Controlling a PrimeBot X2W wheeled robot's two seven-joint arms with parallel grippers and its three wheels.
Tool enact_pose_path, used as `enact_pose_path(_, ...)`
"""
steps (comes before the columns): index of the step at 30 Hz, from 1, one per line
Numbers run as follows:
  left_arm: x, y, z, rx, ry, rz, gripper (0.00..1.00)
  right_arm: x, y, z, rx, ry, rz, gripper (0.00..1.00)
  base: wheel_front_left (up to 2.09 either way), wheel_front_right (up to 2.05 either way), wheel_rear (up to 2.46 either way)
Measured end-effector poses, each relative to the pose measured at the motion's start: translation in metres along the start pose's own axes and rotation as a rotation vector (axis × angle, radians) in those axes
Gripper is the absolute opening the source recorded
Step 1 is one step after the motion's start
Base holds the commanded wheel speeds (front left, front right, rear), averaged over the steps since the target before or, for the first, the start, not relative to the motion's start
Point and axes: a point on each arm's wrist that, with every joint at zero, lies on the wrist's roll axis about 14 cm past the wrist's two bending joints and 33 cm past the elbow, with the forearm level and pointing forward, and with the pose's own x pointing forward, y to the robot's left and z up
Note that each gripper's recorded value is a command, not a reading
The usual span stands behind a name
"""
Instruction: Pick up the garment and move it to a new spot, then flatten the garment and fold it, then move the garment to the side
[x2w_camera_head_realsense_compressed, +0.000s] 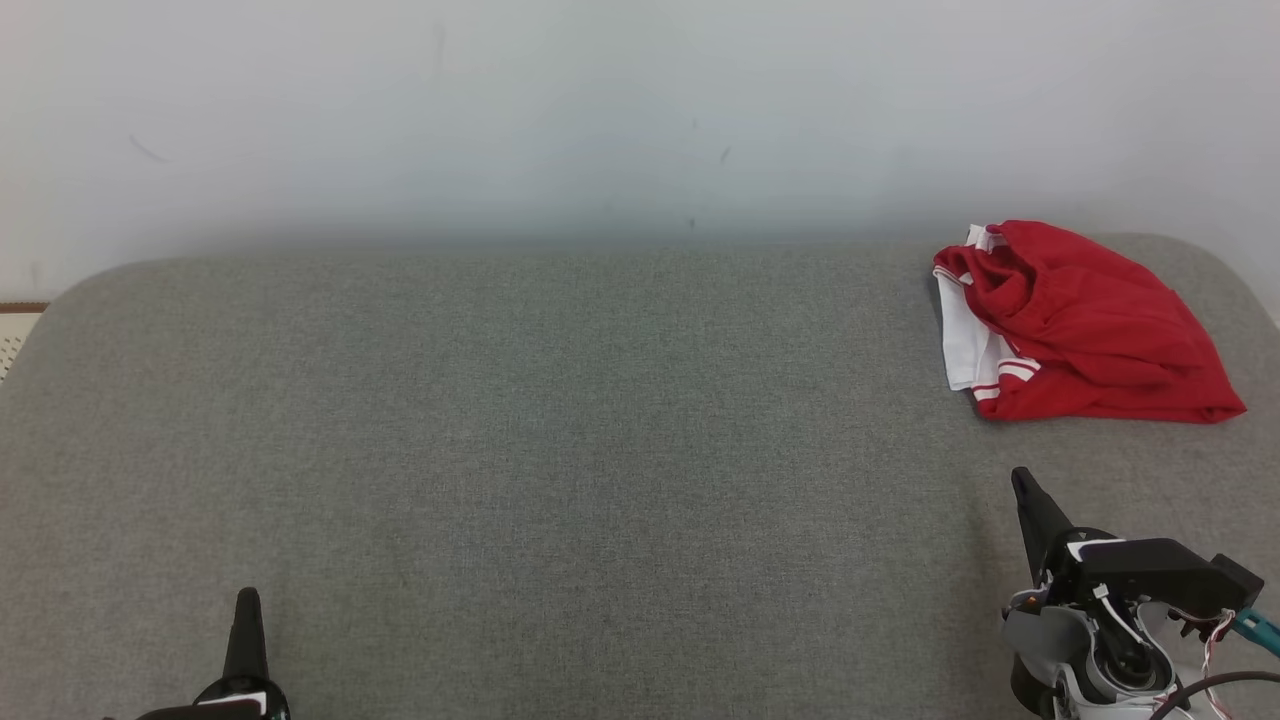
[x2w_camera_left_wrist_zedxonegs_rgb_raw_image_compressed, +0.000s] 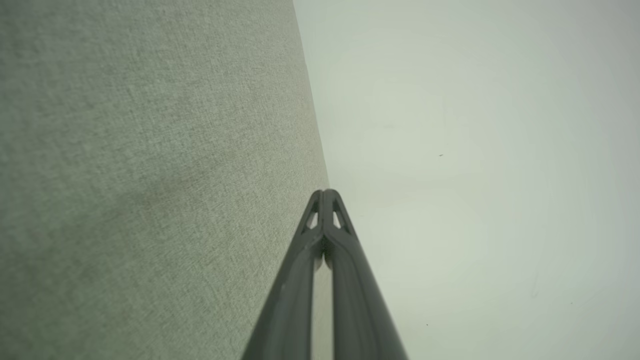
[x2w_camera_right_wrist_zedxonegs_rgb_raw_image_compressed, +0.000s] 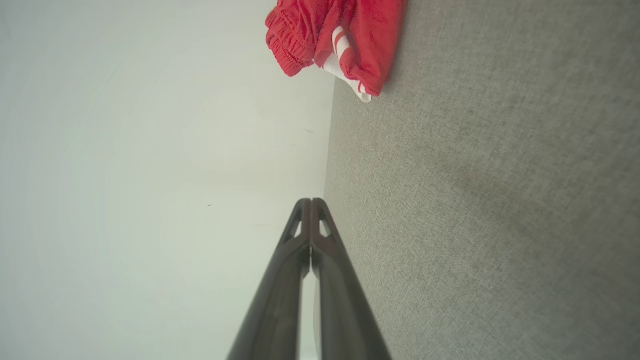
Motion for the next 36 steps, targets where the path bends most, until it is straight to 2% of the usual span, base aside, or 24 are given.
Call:
enact_pose_path(25,0.009,-0.002,0.001,-0.192,-0.013,-0.009,0.0,0.01,0.006,0.007,0.206,-0.006,0.028,0.0,0.0,0.0,0.0)
enact_pose_path(36,0.01,-0.002,0.0,-0.207,-0.012,-0.008,0.0,0.012,0.008,0.008,0.221,-0.007,0.035,0.0,0.0,0.0,0.0)
